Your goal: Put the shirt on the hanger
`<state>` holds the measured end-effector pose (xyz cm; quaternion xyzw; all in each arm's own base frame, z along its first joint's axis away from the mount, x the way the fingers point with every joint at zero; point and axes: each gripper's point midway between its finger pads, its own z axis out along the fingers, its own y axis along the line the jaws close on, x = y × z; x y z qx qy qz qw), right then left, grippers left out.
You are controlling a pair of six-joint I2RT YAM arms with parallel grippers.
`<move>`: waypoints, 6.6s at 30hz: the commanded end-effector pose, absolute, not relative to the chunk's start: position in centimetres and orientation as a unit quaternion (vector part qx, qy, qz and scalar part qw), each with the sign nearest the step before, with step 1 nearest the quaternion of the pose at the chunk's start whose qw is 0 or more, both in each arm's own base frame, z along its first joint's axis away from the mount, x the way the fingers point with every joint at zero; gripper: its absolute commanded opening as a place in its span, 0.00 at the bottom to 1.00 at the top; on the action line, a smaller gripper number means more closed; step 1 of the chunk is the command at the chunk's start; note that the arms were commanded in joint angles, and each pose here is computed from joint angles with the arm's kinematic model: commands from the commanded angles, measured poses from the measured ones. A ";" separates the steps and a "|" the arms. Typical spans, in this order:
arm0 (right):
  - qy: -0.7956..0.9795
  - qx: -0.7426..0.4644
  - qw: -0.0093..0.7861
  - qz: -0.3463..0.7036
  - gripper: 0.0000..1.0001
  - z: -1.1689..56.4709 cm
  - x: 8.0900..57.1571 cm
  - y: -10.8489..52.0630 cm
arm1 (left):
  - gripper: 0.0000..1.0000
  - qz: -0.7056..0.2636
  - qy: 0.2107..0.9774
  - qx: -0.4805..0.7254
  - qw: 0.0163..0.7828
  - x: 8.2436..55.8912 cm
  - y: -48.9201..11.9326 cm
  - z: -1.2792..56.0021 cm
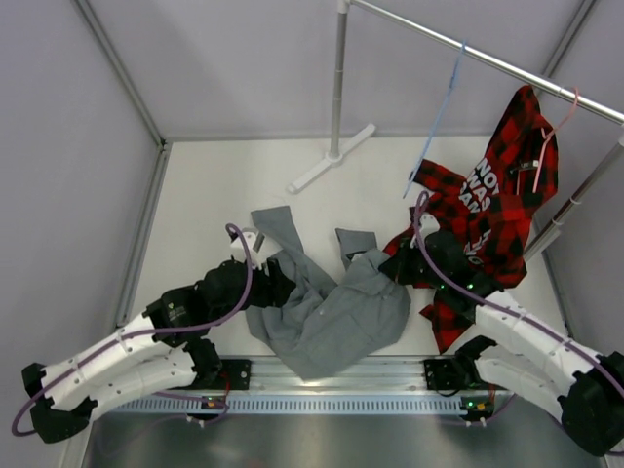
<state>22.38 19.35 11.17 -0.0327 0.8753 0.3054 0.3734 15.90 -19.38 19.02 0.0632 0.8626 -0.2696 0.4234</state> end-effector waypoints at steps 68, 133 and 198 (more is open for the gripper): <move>0.622 -0.322 0.558 0.445 0.00 40.3 14.2 22.0 | 0.00 -0.268 0.650 0.137 0.697 20.8 -16.9 43.9; 0.698 -0.193 0.624 0.294 0.00 26.1 19.8 20.9 | 0.98 -0.264 0.808 -0.311 0.425 20.0 -13.3 12.7; 0.781 -0.220 0.469 0.349 0.01 24.8 19.6 27.5 | 0.38 -0.369 0.705 0.272 0.541 21.8 -30.9 24.3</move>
